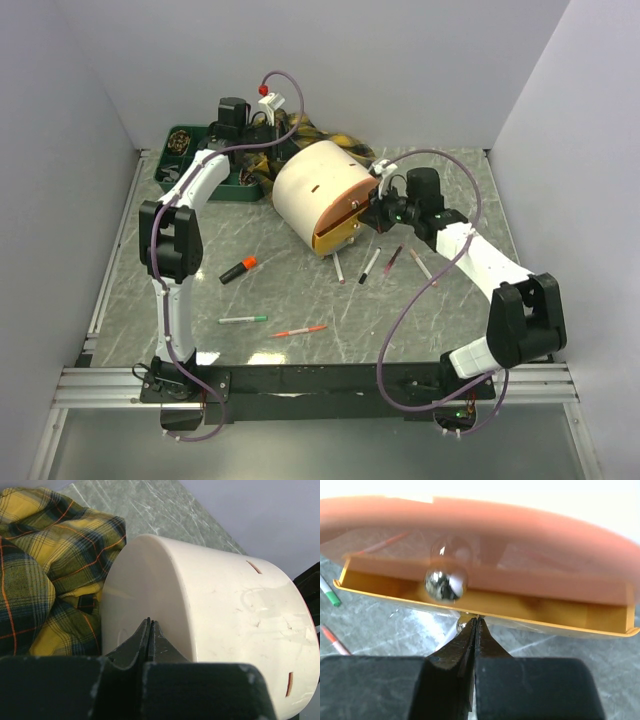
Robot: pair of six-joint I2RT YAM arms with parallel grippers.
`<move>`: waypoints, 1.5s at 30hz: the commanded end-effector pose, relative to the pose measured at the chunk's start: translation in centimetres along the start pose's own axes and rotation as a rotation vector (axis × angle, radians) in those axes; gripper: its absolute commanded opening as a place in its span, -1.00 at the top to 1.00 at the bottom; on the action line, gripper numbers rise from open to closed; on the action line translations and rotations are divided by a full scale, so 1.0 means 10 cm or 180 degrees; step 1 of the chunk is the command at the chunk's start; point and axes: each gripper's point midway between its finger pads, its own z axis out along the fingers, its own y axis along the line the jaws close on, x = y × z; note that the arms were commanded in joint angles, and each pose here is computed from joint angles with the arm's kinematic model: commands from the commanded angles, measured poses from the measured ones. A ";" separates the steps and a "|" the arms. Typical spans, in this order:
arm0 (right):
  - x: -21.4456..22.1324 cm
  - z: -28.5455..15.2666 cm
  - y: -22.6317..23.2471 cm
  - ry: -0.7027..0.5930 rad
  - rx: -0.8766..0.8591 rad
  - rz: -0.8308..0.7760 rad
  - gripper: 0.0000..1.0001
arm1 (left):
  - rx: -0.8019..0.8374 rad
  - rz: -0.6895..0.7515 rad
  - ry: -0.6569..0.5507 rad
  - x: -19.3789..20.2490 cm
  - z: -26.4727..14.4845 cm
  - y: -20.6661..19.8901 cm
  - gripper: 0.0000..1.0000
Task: Sort the stationery into containers
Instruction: Close the drawer in the storage box, then open the drawer in the storage box.
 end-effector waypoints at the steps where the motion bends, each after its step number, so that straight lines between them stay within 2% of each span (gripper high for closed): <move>1: -0.48 0.05 0.01 -0.0376 -0.0036 -0.0244 1.00 | 0.0173 0.0059 0.0038 -0.01 -0.02 -0.19 0.99; 14: -0.50 0.13 0.15 -0.0434 -0.0095 -0.0223 1.00 | 0.0190 0.0057 0.0043 0.01 0.01 -0.21 0.99; 19: -0.37 0.05 0.19 -0.0308 -0.0073 -0.0260 0.99 | 0.0171 0.0066 0.0038 0.00 0.00 -0.22 0.99; 21: -0.36 -0.06 0.19 -0.0260 -0.0033 -0.0332 0.92 | 0.0138 0.0102 0.0038 -0.03 -0.03 -0.21 0.99; 23: -0.26 -0.22 0.20 -0.0110 0.0009 -0.0447 0.61 | 0.0094 0.0149 0.0017 -0.07 -0.08 -0.21 0.96; 24: -0.20 -0.28 0.22 -0.0049 0.0014 -0.0486 0.47 | 0.0076 0.0156 0.0009 -0.08 -0.09 -0.19 0.92; 25: -0.10 -0.33 0.24 0.0053 0.0009 -0.0549 0.28 | 0.0046 0.0150 0.0016 -0.07 -0.11 -0.18 0.80; 27: -0.07 -0.45 0.31 -0.0003 0.0026 -0.0652 0.13 | 0.0016 0.0180 0.0020 -0.07 -0.14 -0.16 0.64; 28: -0.12 -0.48 0.32 -0.0116 0.0045 -0.0725 -0.02 | -0.0014 0.0178 0.0024 -0.07 -0.14 -0.15 0.31; 30: -0.18 -0.55 0.33 -0.0281 0.0126 -0.0809 -0.16 | -0.0025 0.0196 0.0035 -0.05 -0.15 -0.13 0.17; 31: -0.28 -0.56 0.32 -0.0413 0.0181 -0.0825 -0.26 | -0.0040 0.0197 0.0035 -0.05 -0.15 -0.13 0.03; 34: -0.42 -0.50 0.25 -0.0466 0.0271 -0.0712 -0.26 | -0.0047 0.0187 0.0017 -0.07 -0.16 -0.14 -0.18; 36: -0.54 -0.43 0.17 -0.0458 0.0321 -0.0608 -0.24 | -0.0062 0.0174 0.0020 -0.06 -0.16 -0.13 -0.23; 45: -0.76 -0.29 0.02 -0.0560 0.0406 -0.0544 -0.12 | -0.0100 0.0226 0.0043 -0.04 -0.19 -0.12 -0.25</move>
